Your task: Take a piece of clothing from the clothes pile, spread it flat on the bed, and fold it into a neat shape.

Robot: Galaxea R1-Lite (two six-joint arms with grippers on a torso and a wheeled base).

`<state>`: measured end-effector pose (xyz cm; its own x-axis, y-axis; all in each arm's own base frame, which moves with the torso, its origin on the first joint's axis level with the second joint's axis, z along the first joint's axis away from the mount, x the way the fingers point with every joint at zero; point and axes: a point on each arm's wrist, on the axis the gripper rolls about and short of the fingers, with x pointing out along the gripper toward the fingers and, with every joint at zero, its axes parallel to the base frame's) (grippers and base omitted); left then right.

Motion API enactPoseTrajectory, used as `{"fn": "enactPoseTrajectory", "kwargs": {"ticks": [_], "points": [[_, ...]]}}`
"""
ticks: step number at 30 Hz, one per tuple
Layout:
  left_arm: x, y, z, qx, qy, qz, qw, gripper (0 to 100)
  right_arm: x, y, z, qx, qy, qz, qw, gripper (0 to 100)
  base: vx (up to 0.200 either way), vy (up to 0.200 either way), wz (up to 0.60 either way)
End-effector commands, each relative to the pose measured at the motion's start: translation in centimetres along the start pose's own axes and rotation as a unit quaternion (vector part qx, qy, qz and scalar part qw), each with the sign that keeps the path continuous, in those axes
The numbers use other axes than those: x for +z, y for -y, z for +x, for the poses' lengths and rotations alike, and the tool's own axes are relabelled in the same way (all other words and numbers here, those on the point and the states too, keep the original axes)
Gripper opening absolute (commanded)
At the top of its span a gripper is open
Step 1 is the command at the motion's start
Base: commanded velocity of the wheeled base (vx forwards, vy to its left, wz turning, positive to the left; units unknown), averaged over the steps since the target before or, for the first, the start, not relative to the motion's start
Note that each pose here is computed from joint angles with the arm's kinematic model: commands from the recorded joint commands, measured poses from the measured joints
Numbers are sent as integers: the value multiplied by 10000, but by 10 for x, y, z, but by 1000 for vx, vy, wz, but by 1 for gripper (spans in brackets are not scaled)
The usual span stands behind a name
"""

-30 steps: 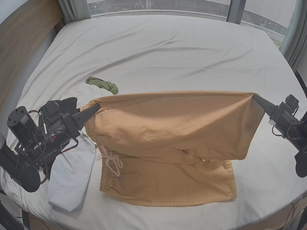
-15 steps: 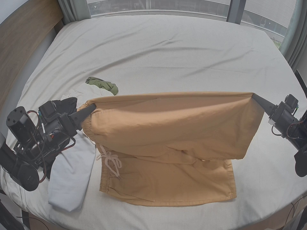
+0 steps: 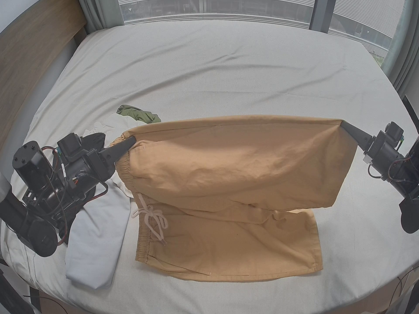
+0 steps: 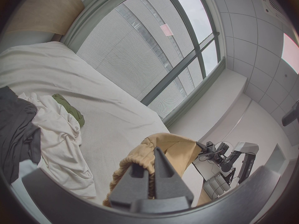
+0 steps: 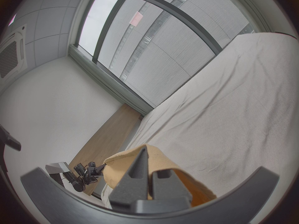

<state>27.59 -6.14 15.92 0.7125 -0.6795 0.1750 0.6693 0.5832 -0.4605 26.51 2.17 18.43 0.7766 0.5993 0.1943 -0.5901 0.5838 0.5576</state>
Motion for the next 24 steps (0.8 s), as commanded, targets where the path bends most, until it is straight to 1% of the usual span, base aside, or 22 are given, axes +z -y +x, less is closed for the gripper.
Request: {"fn": "enactPoseTrajectory", "kwargs": {"ticks": [1, 8, 13, 20, 24], "points": [[-3, -9, 6, 128, 15, -38, 9999, 0, 2, 6, 9, -23, -30, 29, 10000, 0, 0, 0, 0], [-13, -24, 17, 418, 40, -124, 9990, 0, 3, 23, 28, -20, -49, 39, 10000, 0, 0, 0, 0], [-14, -34, 27, 429, 78, -122, 9990, 0, 0, 38, 41, -58, -90, 79, 9999, 0, 0, 0, 0], [-18, -49, 43, 416, 111, -105, 9990, 0, 1, 52, 55, -96, -109, 102, 9998, 0, 0, 0, 0], [-24, -60, 52, 520, 149, -119, 9985, 0, 2, 60, 65, -88, -100, 109, 9999, 0, 0, 0, 0]]}}
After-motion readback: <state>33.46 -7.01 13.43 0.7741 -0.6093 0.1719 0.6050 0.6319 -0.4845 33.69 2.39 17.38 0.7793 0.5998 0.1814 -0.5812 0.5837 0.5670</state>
